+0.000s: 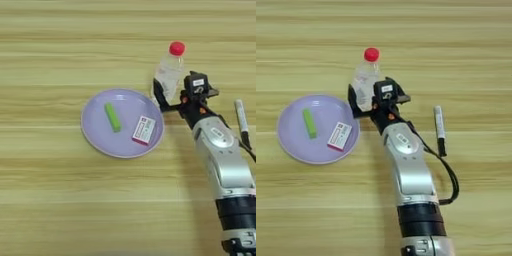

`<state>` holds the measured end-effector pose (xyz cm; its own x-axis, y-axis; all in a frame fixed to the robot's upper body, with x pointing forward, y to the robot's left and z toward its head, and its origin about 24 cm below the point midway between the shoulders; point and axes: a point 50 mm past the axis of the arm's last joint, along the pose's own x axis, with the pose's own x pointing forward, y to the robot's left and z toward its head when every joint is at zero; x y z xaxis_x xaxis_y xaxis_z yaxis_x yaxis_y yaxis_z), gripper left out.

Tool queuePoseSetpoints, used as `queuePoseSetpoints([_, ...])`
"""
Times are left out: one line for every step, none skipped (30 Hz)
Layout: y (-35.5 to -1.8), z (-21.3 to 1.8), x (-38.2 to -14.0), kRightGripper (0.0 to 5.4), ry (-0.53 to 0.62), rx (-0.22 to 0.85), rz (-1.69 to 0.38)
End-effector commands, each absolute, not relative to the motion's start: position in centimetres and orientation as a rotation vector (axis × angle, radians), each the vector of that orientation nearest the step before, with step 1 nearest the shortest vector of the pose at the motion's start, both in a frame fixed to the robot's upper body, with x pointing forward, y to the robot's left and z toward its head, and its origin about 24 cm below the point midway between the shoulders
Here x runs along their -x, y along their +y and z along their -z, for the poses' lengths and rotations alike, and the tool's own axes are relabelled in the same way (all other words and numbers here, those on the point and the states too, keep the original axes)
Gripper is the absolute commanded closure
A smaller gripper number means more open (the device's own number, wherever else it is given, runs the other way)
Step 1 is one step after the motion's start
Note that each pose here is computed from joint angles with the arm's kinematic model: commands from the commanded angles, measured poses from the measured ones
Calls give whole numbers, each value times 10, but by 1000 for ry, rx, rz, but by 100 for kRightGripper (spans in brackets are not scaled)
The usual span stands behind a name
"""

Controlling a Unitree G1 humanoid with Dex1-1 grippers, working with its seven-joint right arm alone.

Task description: Move the objects on the table

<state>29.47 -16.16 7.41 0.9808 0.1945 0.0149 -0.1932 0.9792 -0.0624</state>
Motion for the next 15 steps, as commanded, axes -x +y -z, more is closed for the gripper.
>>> queuePoseSetpoints([-160, -110, -311, 3, -152, 68, -204])
queuePoseSetpoints([-160, -111, -312, 3, -153, 67, -205])
queuePoseSetpoints([-160, -111, -314, 3, -154, 63, -206])
queuePoseSetpoints([-159, -111, -315, 3, -154, 59, -207])
queuePoseSetpoints([-159, -112, -316, 3, -154, 58, -208])
queuePoseSetpoints([-159, -112, -317, 3, -154, 56, -209])
queuePoseSetpoints([-159, -112, -318, 3, -153, 55, -210])
queuePoseSetpoints([-159, -112, -320, 3, -152, 54, -210])
queuePoseSetpoints([-159, -112, -321, 3, -151, 54, -209])
queuePoseSetpoints([-159, -112, -323, 3, -150, 53, -209])
queuePoseSetpoints([-159, -112, -324, 3, -148, 53, -209])
queuePoseSetpoints([-159, -111, -325, 3, -147, 52, -208])
queuePoseSetpoints([-159, -111, -327, 3, -143, 48, -207])
queuePoseSetpoints([-159, -111, -329, 3, -141, 45, -206])
queuePoseSetpoints([-159, -111, -331, 3, -139, 44, -206])
